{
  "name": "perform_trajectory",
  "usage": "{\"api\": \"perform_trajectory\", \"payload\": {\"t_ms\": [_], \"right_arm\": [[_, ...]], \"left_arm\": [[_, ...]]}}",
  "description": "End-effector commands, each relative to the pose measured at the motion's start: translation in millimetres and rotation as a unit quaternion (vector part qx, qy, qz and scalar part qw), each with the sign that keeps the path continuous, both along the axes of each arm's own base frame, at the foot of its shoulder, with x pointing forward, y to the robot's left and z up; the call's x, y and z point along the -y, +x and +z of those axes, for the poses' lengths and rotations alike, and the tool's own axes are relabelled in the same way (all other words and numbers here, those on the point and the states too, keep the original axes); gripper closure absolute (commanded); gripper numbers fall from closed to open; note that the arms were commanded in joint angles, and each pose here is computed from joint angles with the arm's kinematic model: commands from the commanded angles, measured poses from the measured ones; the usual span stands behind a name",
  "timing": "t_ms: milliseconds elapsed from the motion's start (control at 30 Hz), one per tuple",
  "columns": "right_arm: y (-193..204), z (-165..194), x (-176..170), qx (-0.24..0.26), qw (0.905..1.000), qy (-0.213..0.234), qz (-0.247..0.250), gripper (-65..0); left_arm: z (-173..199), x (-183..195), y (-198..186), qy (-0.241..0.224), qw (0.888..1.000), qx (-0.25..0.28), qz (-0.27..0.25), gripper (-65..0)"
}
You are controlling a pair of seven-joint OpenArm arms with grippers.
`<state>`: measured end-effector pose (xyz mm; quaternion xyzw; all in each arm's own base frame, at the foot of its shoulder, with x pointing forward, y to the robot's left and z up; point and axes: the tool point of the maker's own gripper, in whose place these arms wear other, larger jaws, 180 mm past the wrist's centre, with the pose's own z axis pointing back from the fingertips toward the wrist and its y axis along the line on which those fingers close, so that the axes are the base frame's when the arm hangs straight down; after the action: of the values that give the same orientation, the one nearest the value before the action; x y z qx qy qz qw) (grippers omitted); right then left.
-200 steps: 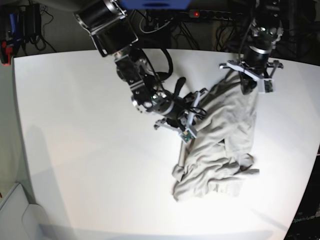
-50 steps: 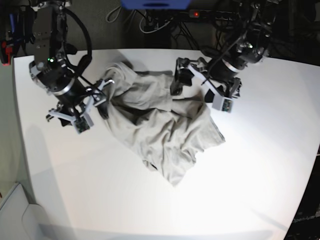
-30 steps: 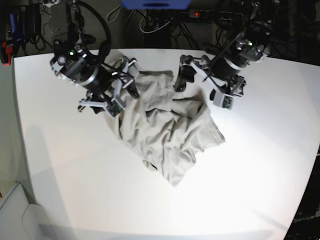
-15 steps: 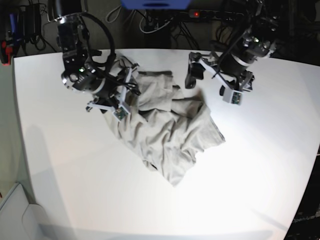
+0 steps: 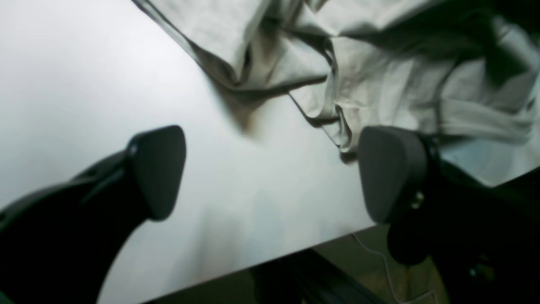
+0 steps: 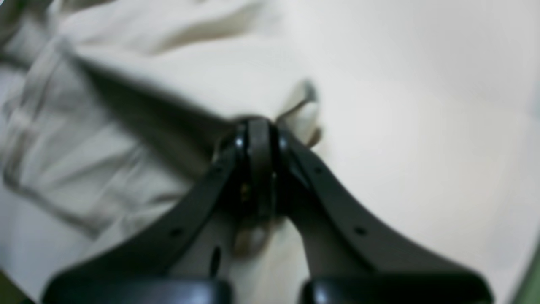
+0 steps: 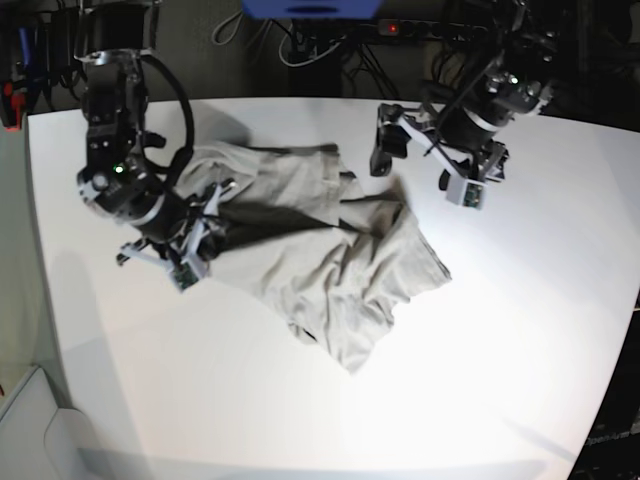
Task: Layout the t-shirt on the table in an organized manner, then fold the t-shirt properly
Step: 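Pull the grasped fabric outward with the right gripper, spreading the shirt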
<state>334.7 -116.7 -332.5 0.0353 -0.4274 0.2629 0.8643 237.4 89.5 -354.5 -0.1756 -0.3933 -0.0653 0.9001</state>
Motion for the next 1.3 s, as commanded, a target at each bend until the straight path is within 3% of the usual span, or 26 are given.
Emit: {"api": "perform_trajectory", "payload": {"t_ms": [0,333,533,800,1133,1267], "right_arm": [[15.4,34.0,3.2,0.057,0.9983,0.012,-0.004,0.0],[42.6,122.7,58.2,0.177,0.9814,-0.011,-0.072,0.0],[57.8,144.5,77.1,0.179,0.9782,-0.025,-0.103,0.0],[62.2,153.6,68.7,0.189,0.9768,-0.014,-0.099,0.0],[90.4,242.1,67.2,0.284,0.9531,-0.005,-0.104,0.0],[93.7,291.0,70.9,0.323,0.9392,-0.011,-0.115,0.0]], "left_arm": [[9.8,-1.0,4.0,-0.005,1.0,0.018,0.002,-62.8],[15.8,-18.3,13.2,0.001,0.999,0.03,0.03,-62.8],[22.3,-12.9,21.4,-0.01,0.999,0.042,0.033,-62.8],[29.9,1.8,29.5,-0.04,0.997,0.051,0.044,-62.8],[28.1,0.2,27.9,-0.036,0.997,0.048,0.042,-62.8],[27.1,-0.6,26.9,-0.035,0.997,0.046,0.043,-62.8]]}}
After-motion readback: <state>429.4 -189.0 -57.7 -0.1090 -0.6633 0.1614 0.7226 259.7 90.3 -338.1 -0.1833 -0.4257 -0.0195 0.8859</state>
